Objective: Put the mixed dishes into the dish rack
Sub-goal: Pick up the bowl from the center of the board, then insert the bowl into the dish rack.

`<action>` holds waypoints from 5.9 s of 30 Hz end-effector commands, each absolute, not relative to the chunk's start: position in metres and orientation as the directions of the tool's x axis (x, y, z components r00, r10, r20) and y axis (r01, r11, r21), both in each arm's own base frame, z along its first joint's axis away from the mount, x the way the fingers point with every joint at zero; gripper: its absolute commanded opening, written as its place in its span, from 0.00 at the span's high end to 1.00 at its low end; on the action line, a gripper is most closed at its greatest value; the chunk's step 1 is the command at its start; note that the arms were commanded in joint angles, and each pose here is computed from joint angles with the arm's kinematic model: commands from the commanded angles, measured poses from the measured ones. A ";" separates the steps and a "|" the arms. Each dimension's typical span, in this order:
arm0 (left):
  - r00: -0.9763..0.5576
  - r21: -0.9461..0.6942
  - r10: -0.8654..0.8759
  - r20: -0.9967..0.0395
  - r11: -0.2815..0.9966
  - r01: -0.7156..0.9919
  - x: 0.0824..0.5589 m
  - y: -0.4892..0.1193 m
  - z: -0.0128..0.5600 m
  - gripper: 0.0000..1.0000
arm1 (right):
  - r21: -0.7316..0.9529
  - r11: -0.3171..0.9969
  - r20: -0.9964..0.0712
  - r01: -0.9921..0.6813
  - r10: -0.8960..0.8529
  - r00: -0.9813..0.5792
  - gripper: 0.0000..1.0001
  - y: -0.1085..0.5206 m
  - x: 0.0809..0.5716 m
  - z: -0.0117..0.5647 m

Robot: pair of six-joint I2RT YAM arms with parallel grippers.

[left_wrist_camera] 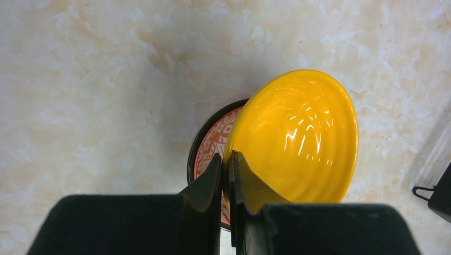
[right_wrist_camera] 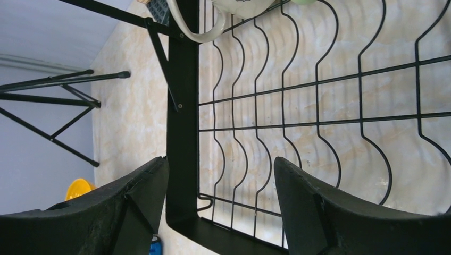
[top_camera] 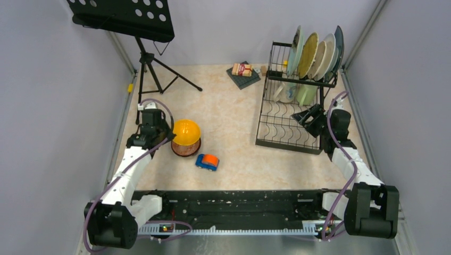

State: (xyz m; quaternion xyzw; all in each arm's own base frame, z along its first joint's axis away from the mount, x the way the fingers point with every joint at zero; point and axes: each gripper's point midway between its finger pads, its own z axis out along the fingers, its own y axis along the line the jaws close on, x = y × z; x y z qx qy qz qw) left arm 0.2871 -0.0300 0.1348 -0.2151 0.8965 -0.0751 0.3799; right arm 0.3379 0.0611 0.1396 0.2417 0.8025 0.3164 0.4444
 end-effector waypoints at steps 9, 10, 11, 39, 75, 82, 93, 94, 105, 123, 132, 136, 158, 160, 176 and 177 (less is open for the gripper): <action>-0.539 -0.446 -0.410 -0.736 0.892 -0.070 0.313 -0.067 0.189 1.00 | 0.794 0.604 -0.568 -0.068 0.698 -0.437 0.12 0.083 0.347 0.192; -0.530 -0.466 -0.413 -0.741 0.884 -0.038 0.315 -0.072 0.195 1.00 | 0.796 0.599 -0.571 -0.083 0.700 -0.428 0.11 0.085 0.346 0.197; -0.521 -0.486 -0.417 -0.745 0.874 -0.005 0.317 -0.078 0.201 1.00 | 0.798 0.593 -0.576 -0.107 0.699 -0.423 0.10 0.087 0.345 0.202; -0.551 -0.683 -0.412 -0.725 0.530 0.503 0.336 -0.183 0.283 1.00 | 0.770 0.228 -0.630 -0.596 0.423 -0.651 0.06 0.276 0.301 0.291; -0.553 -0.661 -0.363 -0.750 0.450 0.601 0.327 -0.207 0.297 1.00 | 0.820 0.096 -0.558 -0.564 0.349 -0.753 0.07 0.328 0.288 0.283; -0.551 -0.656 -0.358 -0.754 0.440 0.613 0.328 -0.209 0.298 1.00 | 0.820 0.046 -0.552 -0.570 0.323 -0.769 0.10 0.336 0.282 0.291; -0.552 -0.656 -0.357 -0.754 0.450 0.605 0.332 -0.209 0.296 1.00 | 0.811 -0.022 -0.548 -0.585 0.322 -0.772 0.27 0.338 0.275 0.301; -0.551 -0.656 -0.357 -0.754 0.452 0.605 0.332 -0.209 0.296 1.00 | 0.810 -0.021 -0.549 -0.586 0.322 -0.771 0.27 0.338 0.274 0.301; -0.559 -0.656 -0.347 -0.754 0.442 0.611 0.331 -0.211 0.295 1.00 | 0.805 -0.008 -0.559 -0.593 0.324 -0.763 0.34 0.338 0.276 0.301; -0.600 -0.677 -0.320 -0.733 0.428 0.599 0.331 -0.217 0.287 0.86 | 0.780 0.090 -0.609 -0.619 0.335 -0.719 0.51 0.333 0.282 0.302; -0.608 -0.677 -0.305 -0.733 0.425 0.601 0.330 -0.220 0.284 0.68 | 0.778 0.133 -0.617 -0.614 0.342 -0.709 0.56 0.330 0.286 0.297; -0.611 -0.676 -0.302 -0.731 0.435 0.594 0.331 -0.219 0.281 0.59 | 0.774 0.168 -0.626 -0.611 0.351 -0.697 0.57 0.327 0.288 0.295; -0.575 -0.626 -0.288 -0.766 0.537 0.565 0.333 -0.206 0.273 0.48 | 0.654 0.563 -0.738 -0.506 0.325 -0.592 0.60 0.265 0.302 0.262; -0.577 -0.627 -0.286 -0.765 0.535 0.566 0.333 -0.207 0.272 0.48 | 0.645 0.593 -0.741 -0.482 0.329 -0.586 0.60 0.251 0.302 0.259; -0.586 -0.631 -0.281 -0.760 0.534 0.563 0.331 -0.207 0.267 0.48 | 0.462 0.848 -0.791 -0.258 0.263 -0.553 0.63 0.131 0.301 0.224; -0.589 -0.633 -0.281 -0.758 0.533 0.561 0.331 -0.207 0.266 0.48 | 0.449 0.861 -0.792 -0.238 0.261 -0.552 0.63 0.123 0.302 0.222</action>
